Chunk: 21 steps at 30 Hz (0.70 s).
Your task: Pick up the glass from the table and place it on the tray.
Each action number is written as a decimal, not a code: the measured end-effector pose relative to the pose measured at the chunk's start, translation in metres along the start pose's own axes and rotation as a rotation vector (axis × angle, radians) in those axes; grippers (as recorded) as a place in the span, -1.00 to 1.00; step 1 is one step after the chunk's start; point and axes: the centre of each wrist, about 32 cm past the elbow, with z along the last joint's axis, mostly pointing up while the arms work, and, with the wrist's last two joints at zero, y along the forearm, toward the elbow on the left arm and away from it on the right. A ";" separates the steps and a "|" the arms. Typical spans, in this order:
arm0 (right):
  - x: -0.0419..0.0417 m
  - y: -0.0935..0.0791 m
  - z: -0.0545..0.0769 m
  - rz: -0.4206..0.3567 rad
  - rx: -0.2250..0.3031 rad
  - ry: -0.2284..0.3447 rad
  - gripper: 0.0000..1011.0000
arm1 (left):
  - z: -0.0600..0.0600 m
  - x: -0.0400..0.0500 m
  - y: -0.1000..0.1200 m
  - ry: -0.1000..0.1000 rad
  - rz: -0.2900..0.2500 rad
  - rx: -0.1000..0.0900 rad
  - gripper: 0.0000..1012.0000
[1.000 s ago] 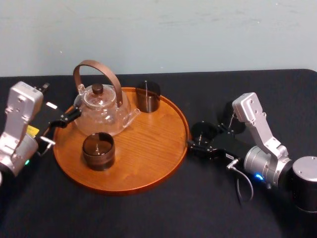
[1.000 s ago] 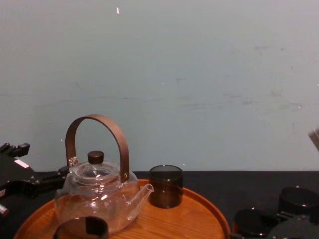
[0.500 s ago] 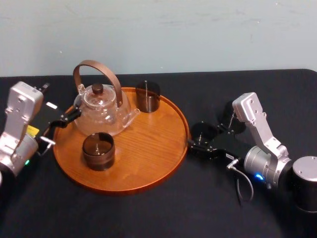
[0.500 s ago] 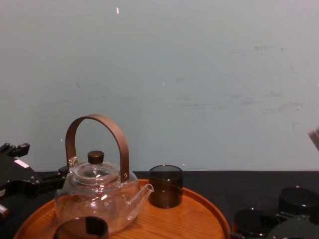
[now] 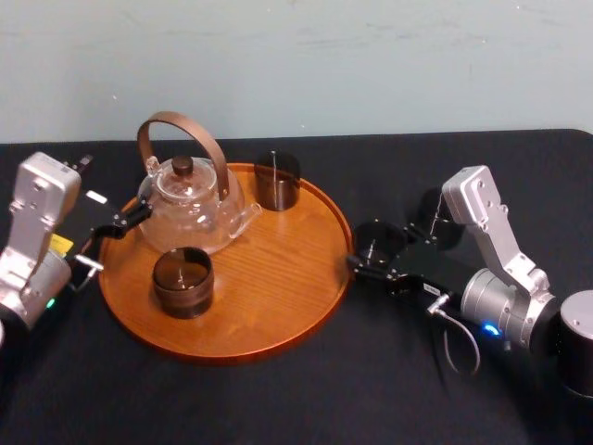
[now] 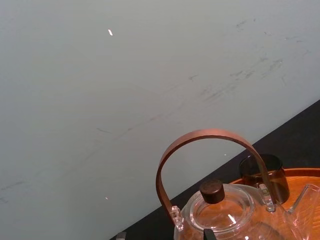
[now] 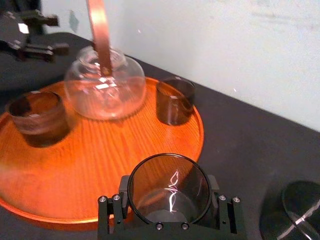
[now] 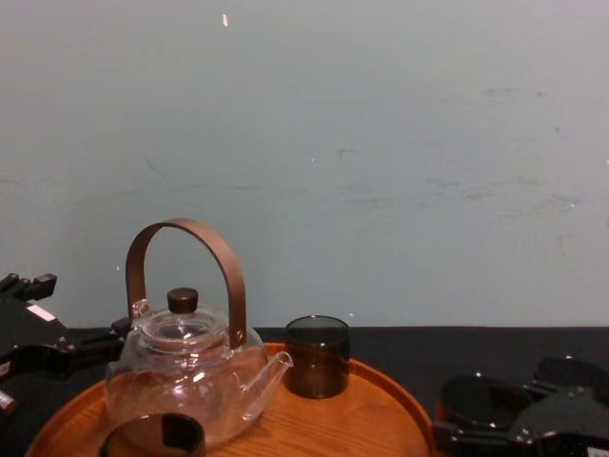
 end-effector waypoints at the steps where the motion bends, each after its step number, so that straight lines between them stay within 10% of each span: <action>1: 0.0000 0.000 0.000 0.000 0.000 0.000 0.79 | 0.000 0.0001 0.000 0.000 0.000 0.000 0.98; 21: -0.0363 0.018 0.012 0.120 0.052 0.008 0.79 | 0.000 0.0000 0.000 0.000 0.000 0.000 0.98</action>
